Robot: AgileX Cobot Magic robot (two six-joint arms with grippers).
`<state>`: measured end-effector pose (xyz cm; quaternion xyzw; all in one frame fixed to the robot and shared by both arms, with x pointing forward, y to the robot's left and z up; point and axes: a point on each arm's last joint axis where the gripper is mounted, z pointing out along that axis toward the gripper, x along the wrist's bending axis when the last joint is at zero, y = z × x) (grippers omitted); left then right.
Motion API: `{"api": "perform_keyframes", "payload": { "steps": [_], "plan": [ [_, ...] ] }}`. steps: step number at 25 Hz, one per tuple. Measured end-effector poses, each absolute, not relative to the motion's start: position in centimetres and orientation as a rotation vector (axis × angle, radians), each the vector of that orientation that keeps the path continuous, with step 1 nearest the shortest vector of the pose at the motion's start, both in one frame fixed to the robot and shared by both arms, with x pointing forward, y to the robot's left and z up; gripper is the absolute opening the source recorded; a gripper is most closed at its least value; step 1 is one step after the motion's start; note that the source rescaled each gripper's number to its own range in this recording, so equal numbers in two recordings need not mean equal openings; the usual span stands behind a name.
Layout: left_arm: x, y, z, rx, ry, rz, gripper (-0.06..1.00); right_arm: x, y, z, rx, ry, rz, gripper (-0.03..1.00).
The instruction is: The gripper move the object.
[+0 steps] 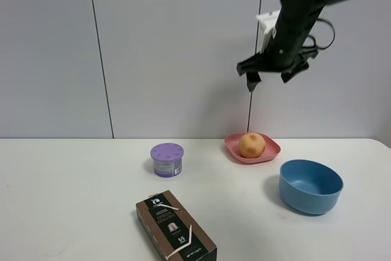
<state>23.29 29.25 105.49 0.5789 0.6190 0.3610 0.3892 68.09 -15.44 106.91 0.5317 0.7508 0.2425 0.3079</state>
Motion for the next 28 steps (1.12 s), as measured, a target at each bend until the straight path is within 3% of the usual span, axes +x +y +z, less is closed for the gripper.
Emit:
{"api": "perform_keyframes", "payload": {
  "steps": [7,12,17,28],
  "plan": [
    [23.3,29.3,105.5,1.472,1.574,0.918,1.00,61.4,-17.2,117.1,1.355,1.976,0.767,0.80],
    [23.3,29.3,105.5,1.472,1.574,0.918,1.00,56.3,-18.4,121.2,1.311,1.979,0.784,0.89],
    [23.3,29.3,105.5,1.472,1.574,0.918,1.00,50.6,-20.4,120.7,1.284,1.978,0.822,0.91],
    [23.3,29.3,105.5,1.472,1.574,0.918,1.00,38.4,-24.6,115.3,1.427,2.027,0.882,0.91]
  ]
}}
